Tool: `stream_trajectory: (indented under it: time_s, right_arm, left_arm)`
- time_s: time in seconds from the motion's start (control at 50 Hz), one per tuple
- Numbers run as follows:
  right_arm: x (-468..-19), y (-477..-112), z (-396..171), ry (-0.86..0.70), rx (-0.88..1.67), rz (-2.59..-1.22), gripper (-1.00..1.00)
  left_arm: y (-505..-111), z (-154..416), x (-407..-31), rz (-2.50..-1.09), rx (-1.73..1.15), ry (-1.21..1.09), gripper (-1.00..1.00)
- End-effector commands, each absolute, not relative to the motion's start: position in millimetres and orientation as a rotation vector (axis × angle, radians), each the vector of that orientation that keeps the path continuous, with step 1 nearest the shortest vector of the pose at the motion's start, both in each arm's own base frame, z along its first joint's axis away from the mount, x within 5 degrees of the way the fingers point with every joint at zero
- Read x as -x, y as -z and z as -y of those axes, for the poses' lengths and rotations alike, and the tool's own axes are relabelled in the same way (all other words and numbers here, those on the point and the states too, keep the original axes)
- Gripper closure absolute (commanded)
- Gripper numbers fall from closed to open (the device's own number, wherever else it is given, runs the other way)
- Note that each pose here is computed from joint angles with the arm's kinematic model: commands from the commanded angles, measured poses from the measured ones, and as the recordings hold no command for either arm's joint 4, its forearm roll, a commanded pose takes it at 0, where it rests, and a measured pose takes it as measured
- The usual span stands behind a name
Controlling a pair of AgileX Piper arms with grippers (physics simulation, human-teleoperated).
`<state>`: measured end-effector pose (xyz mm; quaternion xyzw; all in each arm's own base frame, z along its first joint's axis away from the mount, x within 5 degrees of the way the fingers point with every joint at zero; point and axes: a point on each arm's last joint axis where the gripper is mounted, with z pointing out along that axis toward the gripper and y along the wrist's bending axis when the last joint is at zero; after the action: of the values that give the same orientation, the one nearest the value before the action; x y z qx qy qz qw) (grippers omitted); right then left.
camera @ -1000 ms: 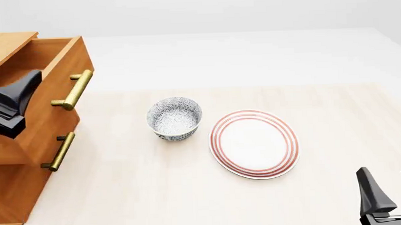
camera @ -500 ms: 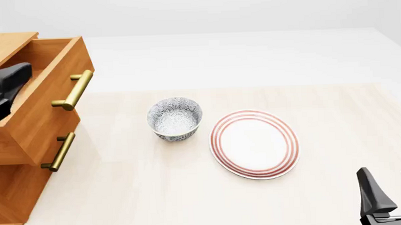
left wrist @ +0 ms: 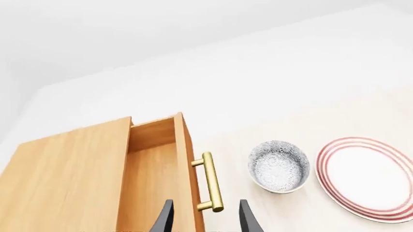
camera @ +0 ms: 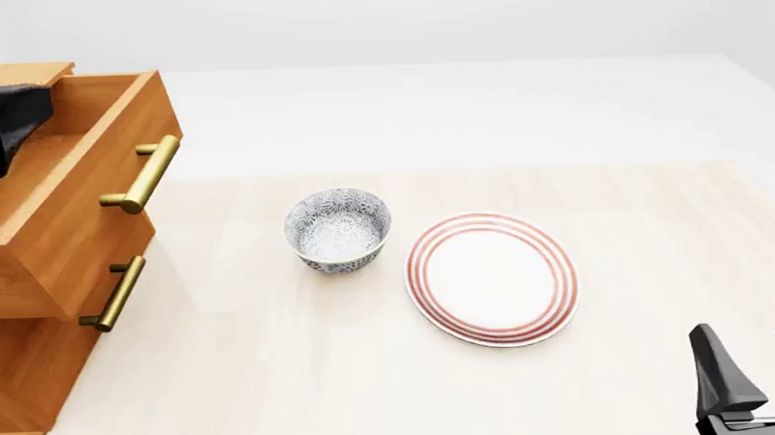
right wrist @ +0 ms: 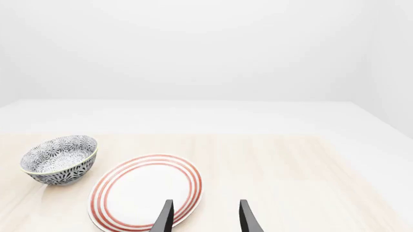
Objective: Open the top drawer of the cabinet.
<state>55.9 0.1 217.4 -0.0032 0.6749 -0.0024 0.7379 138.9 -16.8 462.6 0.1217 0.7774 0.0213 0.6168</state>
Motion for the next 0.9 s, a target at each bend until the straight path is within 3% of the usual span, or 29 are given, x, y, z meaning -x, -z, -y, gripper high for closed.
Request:
stream_trajectory:
  time_s: [0.02,0.48,0.9]
  right_arm:
    - [-55.9,-217.4,-0.1,0.005,0.007,-1.482,-1.00]
    - [-55.9,-217.4,-0.1,0.005,0.007,-1.482,-1.00]
    - [-55.9,-217.4,-0.1,0.005,0.007,-1.482,-1.00]
  left_arm:
    - [-468.1,14.8,-143.5,-1.827,-0.219,-0.023,-1.00]
    - [-467.5,13.6,-151.8,-1.912,-0.125,0.032,-1.00]
    - [-443.2,13.8,-173.3,-2.052,-0.108,0.034,-1.00]
